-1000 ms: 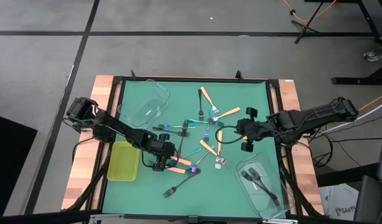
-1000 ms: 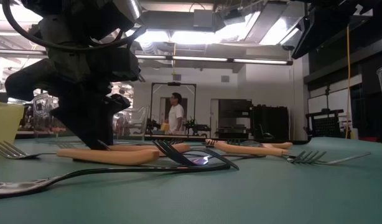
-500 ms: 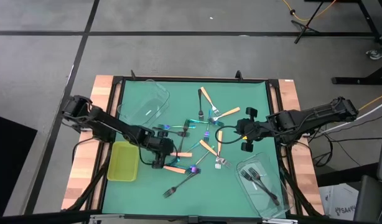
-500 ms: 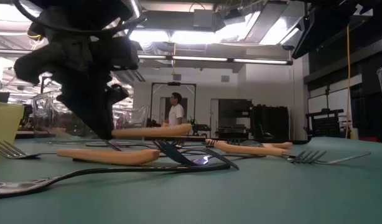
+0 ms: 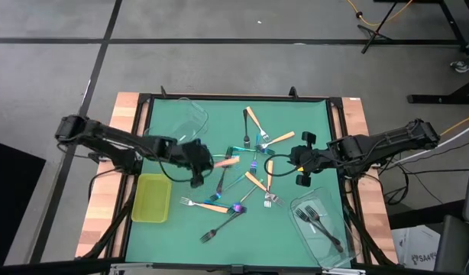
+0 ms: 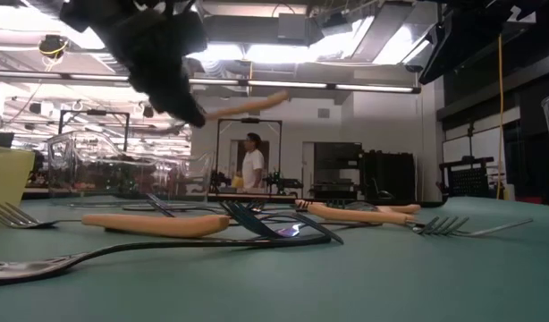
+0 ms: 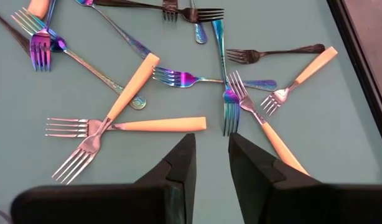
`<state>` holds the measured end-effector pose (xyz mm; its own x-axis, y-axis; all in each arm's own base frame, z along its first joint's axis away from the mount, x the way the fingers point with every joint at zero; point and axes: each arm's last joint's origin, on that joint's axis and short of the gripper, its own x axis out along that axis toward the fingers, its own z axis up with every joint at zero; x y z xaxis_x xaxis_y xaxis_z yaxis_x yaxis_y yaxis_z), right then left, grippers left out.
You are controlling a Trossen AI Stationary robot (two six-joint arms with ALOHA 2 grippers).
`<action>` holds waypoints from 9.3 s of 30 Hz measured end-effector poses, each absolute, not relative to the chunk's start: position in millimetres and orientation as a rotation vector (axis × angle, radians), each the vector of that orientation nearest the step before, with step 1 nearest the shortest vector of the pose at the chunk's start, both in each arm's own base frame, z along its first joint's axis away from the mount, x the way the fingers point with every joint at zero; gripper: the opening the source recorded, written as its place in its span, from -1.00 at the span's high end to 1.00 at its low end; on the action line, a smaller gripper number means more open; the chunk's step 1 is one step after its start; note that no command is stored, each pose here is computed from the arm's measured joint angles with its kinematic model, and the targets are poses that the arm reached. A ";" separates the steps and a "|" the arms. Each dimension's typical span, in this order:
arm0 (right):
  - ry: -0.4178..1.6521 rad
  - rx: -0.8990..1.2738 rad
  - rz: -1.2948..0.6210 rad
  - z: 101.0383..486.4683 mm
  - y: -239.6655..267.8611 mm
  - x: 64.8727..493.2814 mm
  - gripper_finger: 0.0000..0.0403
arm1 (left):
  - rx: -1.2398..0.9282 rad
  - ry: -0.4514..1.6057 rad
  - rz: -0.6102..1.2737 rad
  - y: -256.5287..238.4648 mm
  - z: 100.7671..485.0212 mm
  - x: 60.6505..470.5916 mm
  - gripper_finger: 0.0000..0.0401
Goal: Sort silverware by color (type)
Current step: Put the orange fork in the top transparent bin
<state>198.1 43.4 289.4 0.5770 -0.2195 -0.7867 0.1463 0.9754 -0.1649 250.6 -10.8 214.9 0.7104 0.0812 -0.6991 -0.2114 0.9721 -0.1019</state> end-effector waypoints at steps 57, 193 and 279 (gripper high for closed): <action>0.930 -0.085 -0.215 289.5 43.4 198.2 0.58 | -0.263 1.047 0.791 98.6 179.8 138.8 0.87; 0.922 -0.099 -0.240 289.9 42.6 198.2 0.58 | -0.046 1.009 -0.111 -122.3 159.1 246.9 0.62; 0.922 -0.098 -0.240 289.9 42.7 198.2 0.58 | 0.034 1.083 -0.065 -122.1 125.4 236.0 0.74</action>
